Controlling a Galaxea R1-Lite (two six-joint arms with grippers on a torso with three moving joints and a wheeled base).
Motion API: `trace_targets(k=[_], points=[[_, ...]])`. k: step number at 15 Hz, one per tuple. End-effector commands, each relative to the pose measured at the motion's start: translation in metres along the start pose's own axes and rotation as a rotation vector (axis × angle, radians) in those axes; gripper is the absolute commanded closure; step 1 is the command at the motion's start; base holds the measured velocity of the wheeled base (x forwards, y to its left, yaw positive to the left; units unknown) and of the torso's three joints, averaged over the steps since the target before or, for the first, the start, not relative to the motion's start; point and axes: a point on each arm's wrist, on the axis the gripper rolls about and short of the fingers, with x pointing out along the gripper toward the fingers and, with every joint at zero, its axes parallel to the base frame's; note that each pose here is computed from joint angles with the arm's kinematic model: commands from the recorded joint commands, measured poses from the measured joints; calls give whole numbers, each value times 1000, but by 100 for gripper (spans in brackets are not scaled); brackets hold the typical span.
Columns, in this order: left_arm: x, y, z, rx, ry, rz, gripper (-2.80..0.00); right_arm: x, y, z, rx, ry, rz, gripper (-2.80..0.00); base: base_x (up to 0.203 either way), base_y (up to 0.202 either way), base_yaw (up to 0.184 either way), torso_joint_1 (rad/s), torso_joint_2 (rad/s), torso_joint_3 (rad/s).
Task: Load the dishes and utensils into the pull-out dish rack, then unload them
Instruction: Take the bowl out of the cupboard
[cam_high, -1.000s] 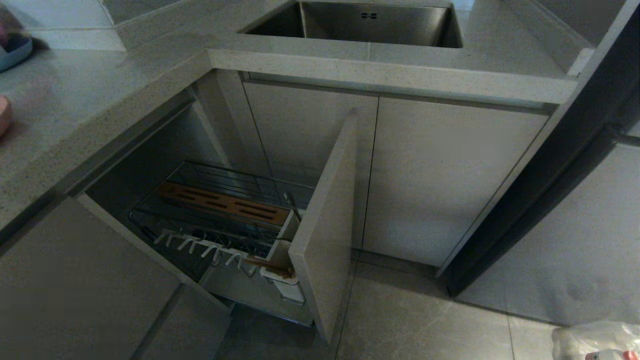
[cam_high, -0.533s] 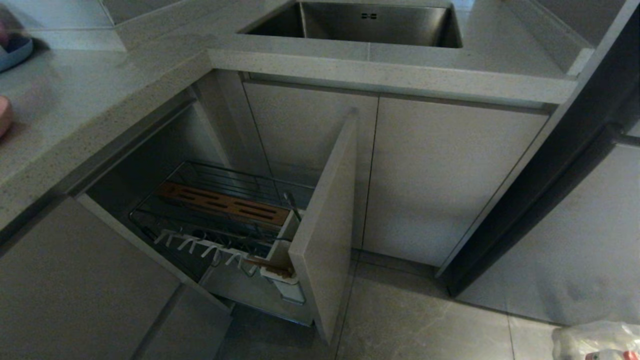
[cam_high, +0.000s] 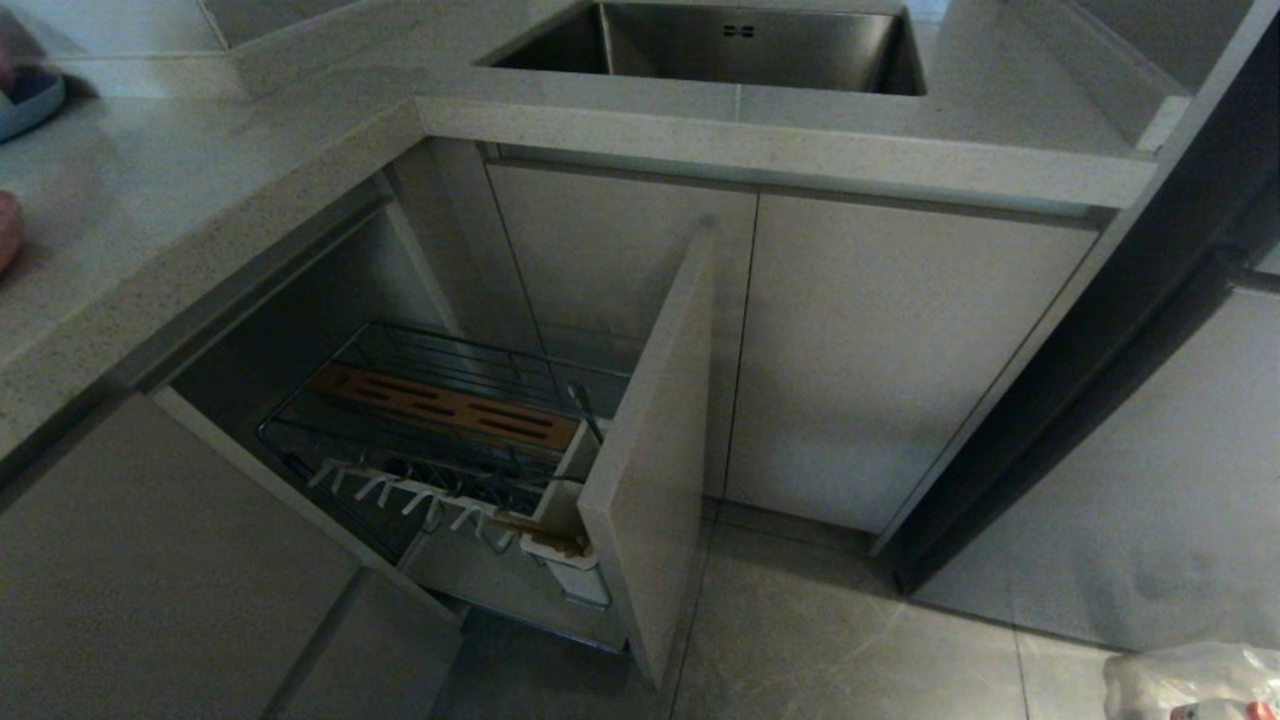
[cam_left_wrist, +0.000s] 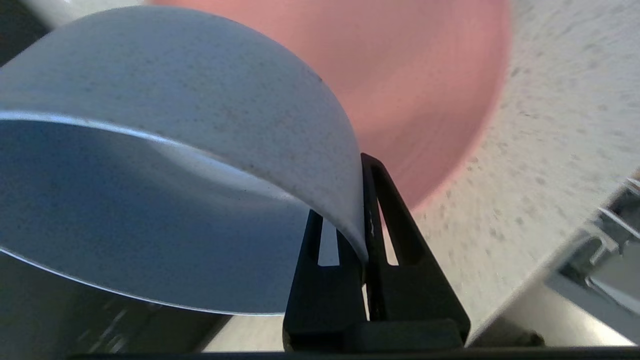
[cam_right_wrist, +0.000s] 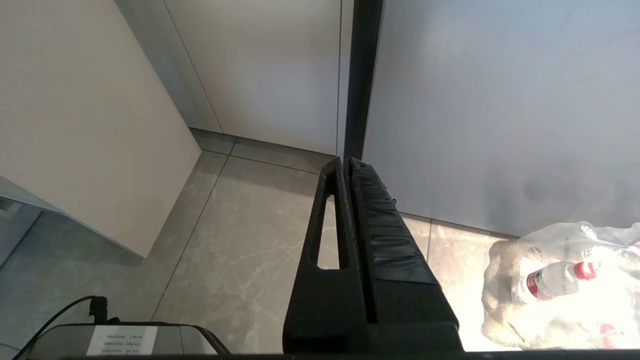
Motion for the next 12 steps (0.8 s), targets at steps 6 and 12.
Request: trace_targets(k=[6, 12], points=[[31, 0, 4, -10, 64, -20, 0, 0, 0, 0, 0, 2, 1, 0, 0, 0, 0, 0, 0, 0], [30, 2, 6, -32, 40, -9, 0, 0, 0, 0, 0, 2, 0, 0, 0, 0, 0, 0, 0, 0]])
